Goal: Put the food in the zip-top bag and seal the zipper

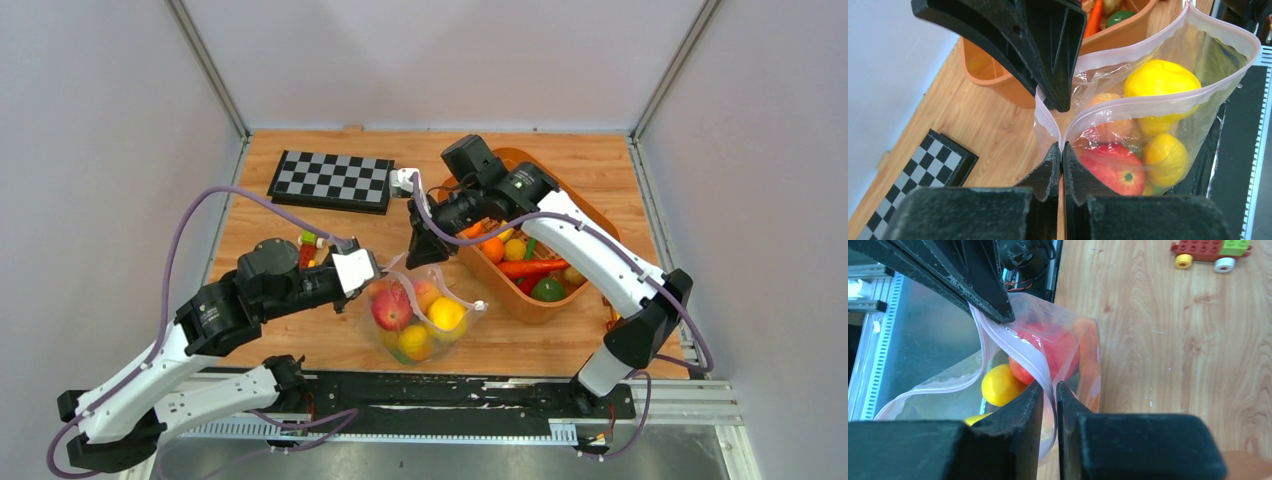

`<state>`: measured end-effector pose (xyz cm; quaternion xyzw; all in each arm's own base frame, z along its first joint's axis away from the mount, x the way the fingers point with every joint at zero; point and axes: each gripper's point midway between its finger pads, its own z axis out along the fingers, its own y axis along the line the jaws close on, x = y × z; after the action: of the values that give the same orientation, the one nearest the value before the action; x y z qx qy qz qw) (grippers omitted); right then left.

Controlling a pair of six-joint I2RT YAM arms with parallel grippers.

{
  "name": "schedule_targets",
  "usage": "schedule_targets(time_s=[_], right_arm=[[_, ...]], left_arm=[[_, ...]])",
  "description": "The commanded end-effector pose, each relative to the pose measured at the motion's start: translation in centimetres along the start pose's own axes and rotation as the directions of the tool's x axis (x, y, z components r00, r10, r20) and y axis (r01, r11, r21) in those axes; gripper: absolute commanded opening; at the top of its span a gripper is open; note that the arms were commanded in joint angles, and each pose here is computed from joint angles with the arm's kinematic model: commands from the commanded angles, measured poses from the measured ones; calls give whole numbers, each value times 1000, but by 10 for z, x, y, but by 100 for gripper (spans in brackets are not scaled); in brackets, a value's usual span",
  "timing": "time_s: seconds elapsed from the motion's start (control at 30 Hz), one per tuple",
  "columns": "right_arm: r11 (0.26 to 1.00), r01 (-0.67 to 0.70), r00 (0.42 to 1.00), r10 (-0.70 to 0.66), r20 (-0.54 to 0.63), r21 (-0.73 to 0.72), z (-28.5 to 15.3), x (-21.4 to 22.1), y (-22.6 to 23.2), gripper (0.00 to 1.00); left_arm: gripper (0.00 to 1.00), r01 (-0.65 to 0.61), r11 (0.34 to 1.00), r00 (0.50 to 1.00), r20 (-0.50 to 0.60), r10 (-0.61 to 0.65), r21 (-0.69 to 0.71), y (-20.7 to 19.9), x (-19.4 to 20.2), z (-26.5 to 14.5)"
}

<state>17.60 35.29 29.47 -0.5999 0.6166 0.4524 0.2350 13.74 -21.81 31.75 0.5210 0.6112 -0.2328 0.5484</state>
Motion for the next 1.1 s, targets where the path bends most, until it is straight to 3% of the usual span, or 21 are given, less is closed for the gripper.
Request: schedule_targets(time_s=[0.0, 0.07, 0.13, 0.2, 0.33, 0.47, 0.7, 0.9, 1.07], right_arm=[[989, 93, 988, -106, 109, 113, -22, -33, 6, 21], [981, 109, 981, -132, 142, 159, -30, -40, 9, 31], [960, 104, 972, -153, 177, 260, -43, -48, 5, 53], [930, 104, 959, -188, 214, 353, -60, -53, 5, 66], [853, 61, 933, -233, 274, 518, -91, -41, 9, 80], [817, -15, 904, -235, 357, 577, -122, -24, 28, 81], [868, -8, 876, -233, 422, 496, -119, 8, 66, 82], [808, -63, 882, -229, 411, 585, -123, 41, 52, 82], [849, -77, 890, -178, 420, 523, -104, 56, 41, 78]], left_arm=[[2, 11, 999, 1000, 24, -11, -34, 7, -10, -9], [0, 21, 999, 1000, 24, -20, -47, 8, -8, -9], [0, 31, 996, 999, 36, -28, -84, 13, -8, -10], [0, 46, 991, 997, 60, -39, -127, 20, -10, -13], [0, 92, 975, 991, 115, -70, -203, 30, -13, -20], [0, 117, 965, 987, 133, -87, -236, 35, -13, -23], [0, 126, 959, 986, 137, -94, -252, 37, -11, -22], [0, 121, 967, 985, 148, -88, -226, 33, -13, -23], [0, 117, 970, 985, 151, -86, -212, 31, -15, -22]])
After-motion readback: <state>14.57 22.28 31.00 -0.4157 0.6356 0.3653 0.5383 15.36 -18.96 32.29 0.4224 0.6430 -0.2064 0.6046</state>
